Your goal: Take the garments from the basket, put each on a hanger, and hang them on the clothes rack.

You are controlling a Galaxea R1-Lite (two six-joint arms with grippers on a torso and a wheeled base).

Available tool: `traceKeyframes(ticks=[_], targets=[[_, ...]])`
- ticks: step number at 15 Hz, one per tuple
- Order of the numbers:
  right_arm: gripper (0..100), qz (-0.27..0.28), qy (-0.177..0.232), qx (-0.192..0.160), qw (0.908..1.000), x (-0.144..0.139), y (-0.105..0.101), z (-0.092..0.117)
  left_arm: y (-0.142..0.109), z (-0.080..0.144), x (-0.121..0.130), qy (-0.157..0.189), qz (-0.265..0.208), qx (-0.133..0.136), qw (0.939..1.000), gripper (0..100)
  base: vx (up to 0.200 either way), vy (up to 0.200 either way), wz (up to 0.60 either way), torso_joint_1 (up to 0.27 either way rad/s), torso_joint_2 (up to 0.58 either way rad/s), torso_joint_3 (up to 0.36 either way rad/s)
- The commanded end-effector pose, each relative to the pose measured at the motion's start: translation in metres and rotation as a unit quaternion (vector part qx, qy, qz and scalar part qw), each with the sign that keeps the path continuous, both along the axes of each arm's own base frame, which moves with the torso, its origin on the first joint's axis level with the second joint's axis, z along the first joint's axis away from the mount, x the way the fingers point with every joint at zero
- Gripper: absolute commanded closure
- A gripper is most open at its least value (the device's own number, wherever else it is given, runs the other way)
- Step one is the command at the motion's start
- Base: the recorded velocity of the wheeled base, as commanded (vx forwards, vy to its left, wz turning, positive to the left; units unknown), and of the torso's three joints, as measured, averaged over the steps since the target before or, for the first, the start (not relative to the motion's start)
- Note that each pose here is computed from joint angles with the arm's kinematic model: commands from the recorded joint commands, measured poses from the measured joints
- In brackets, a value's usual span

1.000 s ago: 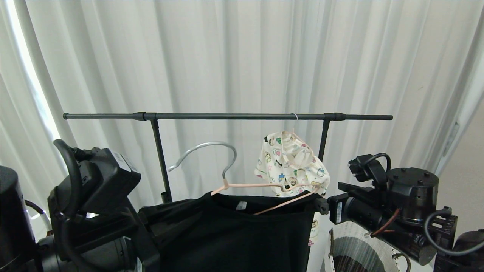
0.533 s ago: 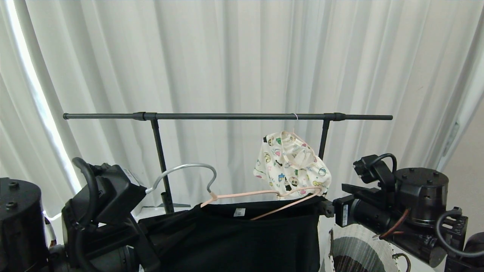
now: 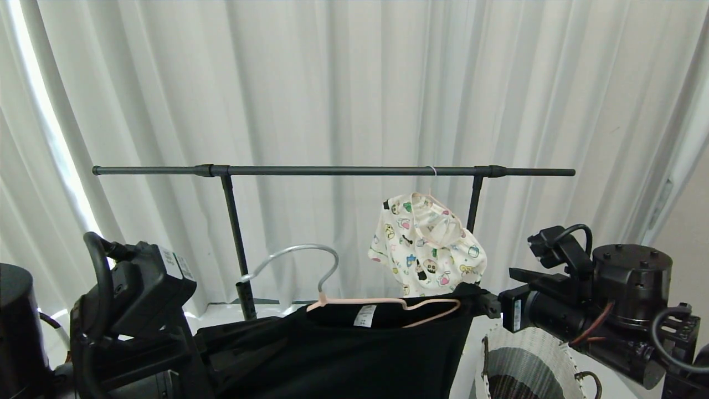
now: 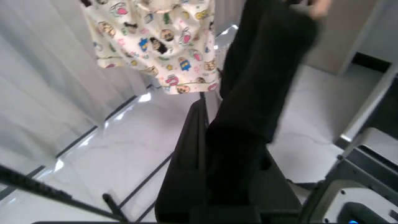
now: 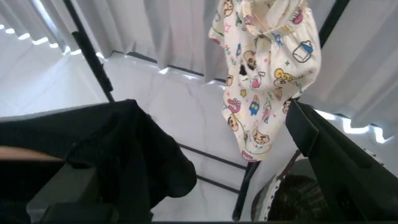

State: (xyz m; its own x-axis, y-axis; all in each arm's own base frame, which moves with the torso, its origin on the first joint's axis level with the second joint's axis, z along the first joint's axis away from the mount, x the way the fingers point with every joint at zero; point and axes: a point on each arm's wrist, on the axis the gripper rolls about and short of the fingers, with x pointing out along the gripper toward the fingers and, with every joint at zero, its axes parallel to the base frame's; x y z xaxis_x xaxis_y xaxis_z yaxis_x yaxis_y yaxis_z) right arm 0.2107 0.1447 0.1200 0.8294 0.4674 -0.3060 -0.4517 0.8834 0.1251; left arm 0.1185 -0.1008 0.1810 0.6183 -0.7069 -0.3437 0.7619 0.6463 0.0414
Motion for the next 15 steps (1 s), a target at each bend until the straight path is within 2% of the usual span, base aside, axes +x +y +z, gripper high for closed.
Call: traceKeyframes(ticks=[1, 5, 6, 8, 9, 11, 13, 15], targets=[[0, -0.002, 0.001, 0.001, 1.0000, 0.002, -0.003, 0.000, 0.002, -0.003, -0.001, 0.004, 0.002, 0.003, 1.0000, 100, 0.000, 0.000, 0.00, 0.000, 0.00, 0.000], [0, 0.016, -0.003, 0.007, 0.9998, 0.003, -0.003, 0.003, -0.001, -0.013, 0.013, 0.031, 0.015, 0.021, 0.9992, 100, 0.000, 0.000, 0.00, 0.000, 0.00, 0.000], [0, 0.030, -0.017, 0.012, 0.9993, 0.003, -0.003, 0.012, -0.003, -0.016, 0.015, 0.036, 0.014, 0.026, 0.9989, 100, 0.000, 0.000, 0.00, 0.000, 0.00, 0.000], [0, 0.066, -0.012, 0.011, 0.9977, -0.006, -0.007, 0.028, -0.005, -0.021, 0.025, 0.048, 0.027, 0.035, 0.9979, 100, 0.000, 0.000, 0.00, 0.000, 0.00, 0.000], [0, 0.100, -0.003, 0.019, 0.9948, -0.014, -0.010, 0.046, -0.007, -0.020, 0.039, 0.038, 0.043, 0.026, 0.9980, 100, 0.000, 0.000, 0.00, 0.000, 0.00, 0.000], [0, 0.149, 0.010, 0.031, 0.9883, -0.023, -0.016, 0.074, -0.017, -0.016, 0.054, 0.018, 0.045, 0.009, 0.9988, 100, 0.000, 0.000, 0.00, 0.000, 0.00, 0.000], [0, 0.157, 0.021, 0.028, 0.9869, -0.022, -0.020, 0.085, -0.024, -0.017, 0.053, 0.021, 0.021, 0.007, 0.9995, 100, 0.000, 0.000, 0.00, 0.000, 0.00, 0.000], [0, 0.144, 0.013, 0.015, 0.9893, -0.015, -0.028, 0.087, -0.026, -0.017, 0.051, 0.026, -0.008, 0.000, 0.9996, 100, 0.000, 0.000, 0.00, 0.000, 0.00, 0.000]])
